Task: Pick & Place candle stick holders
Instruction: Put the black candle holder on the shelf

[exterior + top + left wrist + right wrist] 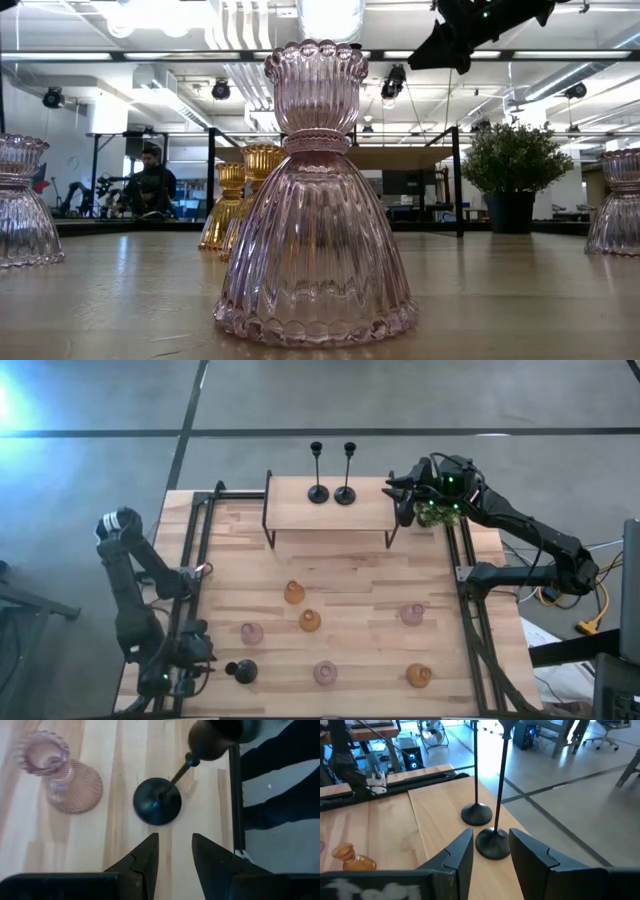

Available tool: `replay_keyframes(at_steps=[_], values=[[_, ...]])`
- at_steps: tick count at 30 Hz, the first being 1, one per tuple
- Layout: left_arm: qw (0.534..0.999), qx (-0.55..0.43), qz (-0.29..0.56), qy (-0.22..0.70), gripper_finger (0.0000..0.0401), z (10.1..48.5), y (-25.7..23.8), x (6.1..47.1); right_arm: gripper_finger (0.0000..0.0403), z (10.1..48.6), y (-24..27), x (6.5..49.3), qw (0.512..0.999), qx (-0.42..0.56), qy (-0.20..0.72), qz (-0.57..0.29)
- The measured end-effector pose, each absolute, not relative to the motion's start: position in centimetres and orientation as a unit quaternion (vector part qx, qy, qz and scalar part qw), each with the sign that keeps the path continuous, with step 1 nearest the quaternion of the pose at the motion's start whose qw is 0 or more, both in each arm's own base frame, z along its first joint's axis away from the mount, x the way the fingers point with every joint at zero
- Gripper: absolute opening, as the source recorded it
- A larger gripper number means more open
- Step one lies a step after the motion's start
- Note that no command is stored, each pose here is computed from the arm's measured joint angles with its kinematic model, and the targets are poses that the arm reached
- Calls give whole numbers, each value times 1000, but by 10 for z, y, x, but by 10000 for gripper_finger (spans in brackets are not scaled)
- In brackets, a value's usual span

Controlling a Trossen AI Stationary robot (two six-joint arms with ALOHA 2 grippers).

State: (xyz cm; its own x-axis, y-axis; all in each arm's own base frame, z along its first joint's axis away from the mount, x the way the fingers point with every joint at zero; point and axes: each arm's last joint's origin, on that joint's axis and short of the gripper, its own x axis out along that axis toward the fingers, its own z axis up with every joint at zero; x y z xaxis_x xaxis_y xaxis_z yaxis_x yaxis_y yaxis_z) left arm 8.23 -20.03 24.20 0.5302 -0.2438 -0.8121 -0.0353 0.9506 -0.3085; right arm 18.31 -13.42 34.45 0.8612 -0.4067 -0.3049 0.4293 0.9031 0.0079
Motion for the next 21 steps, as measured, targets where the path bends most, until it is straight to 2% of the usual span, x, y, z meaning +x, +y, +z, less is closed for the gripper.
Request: replay_keyframes(at_steps=[6,13,21], values=[[884,-150,-64,438,120,210,-199,84,117,345,-135,183,960,46,148,-234],[904,-116,-138,387,120,190,-201,88,115,345,-136,182,953,56,146,-259],[923,-63,-111,363,120,179,-188,100,109,345,-136,182,952,76,139,-262]])
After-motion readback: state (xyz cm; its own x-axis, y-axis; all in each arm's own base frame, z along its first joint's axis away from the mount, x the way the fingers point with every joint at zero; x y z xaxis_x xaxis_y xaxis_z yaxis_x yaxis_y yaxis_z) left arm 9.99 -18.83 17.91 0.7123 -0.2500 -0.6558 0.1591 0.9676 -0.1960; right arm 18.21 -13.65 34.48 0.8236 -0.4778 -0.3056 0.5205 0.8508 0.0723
